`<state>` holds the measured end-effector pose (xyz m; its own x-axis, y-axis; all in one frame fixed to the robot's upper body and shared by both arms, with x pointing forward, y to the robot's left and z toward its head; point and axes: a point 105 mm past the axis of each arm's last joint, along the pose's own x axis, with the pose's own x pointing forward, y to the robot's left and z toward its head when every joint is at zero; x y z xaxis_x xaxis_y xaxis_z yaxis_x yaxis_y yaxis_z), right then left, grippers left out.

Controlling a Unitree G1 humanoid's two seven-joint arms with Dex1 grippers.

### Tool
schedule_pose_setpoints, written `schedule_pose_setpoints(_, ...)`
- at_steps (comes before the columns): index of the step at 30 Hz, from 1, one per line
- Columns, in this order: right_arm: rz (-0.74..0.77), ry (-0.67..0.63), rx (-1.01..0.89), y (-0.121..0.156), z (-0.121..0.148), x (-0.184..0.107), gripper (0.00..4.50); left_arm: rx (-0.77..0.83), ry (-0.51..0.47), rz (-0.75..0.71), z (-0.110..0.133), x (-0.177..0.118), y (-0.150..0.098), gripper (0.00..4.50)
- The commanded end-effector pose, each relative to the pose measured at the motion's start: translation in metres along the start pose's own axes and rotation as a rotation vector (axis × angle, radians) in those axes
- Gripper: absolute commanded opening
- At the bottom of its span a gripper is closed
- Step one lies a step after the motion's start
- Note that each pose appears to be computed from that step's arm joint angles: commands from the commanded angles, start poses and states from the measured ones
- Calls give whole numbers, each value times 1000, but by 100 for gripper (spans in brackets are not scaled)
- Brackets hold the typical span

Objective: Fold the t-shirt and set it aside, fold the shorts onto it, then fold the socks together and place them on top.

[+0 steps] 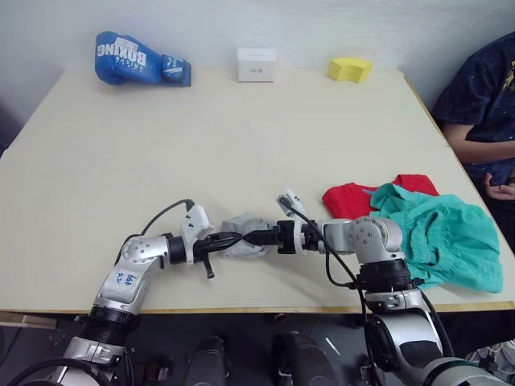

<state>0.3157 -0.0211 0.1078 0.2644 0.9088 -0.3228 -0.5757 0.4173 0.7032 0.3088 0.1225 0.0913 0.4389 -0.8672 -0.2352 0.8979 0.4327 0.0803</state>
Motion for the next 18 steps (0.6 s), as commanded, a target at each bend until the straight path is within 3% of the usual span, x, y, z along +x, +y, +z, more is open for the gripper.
schedule_pose_setpoints(1, 7, -24, 15, 0, -4, 2, 19, -43, 99, 1, -27, -4, -2, 0)
schedule_pose_setpoints(5, 64, -112, 27, 13, 5, -11, 16, -85, 9, 3, -10, -5, 0, 0)
schedule_pose_setpoints(8, 106, -189, 36, 22, 10, -35, 16, -88, -151, -96, 32, -15, -11, 55)
schedule_pose_setpoints(13, 182, -484, 20, 36, 28, -94, 16, 51, -213, -188, 75, -25, -18, 206)
schedule_pose_setpoints(18, 88, -864, 3, 37, 47, -172, 16, 61, -334, -240, 113, -19, -25, 357)
